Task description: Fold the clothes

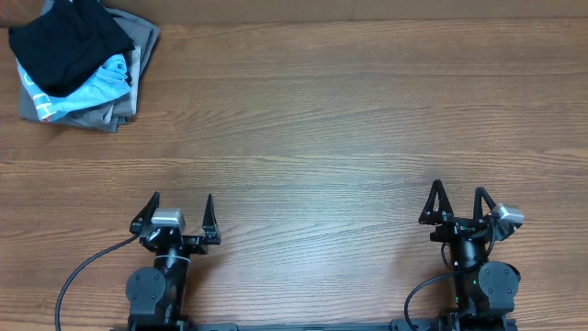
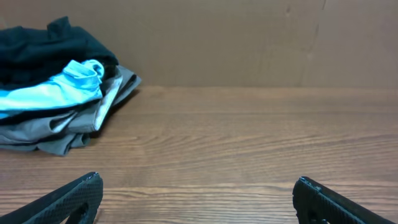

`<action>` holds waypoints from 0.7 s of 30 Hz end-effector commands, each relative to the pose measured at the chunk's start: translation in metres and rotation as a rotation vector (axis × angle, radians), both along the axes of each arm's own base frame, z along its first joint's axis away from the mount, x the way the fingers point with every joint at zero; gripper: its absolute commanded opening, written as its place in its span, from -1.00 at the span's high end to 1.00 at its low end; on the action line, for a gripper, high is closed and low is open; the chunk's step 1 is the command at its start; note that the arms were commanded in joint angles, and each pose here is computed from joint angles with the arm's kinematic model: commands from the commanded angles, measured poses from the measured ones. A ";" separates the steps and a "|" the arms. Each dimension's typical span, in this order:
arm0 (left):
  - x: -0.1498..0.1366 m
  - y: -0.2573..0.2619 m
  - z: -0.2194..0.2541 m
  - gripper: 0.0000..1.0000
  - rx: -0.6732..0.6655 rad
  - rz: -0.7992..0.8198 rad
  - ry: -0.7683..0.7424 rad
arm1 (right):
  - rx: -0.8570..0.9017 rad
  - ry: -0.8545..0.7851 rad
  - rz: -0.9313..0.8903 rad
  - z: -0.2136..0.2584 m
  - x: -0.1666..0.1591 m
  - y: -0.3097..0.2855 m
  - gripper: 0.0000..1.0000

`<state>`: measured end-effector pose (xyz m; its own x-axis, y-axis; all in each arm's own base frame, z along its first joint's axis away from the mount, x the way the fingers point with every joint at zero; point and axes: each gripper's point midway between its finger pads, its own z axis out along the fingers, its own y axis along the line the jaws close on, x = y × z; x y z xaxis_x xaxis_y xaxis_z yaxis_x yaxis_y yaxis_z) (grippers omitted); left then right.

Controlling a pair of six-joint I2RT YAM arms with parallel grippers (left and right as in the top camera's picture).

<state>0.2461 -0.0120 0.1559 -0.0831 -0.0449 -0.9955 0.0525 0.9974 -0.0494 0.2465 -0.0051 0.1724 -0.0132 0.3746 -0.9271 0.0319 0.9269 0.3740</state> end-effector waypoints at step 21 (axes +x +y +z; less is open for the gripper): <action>0.000 0.015 0.000 -0.99 0.026 0.058 -0.004 | -0.001 0.000 -0.005 -0.003 0.000 0.000 -1.00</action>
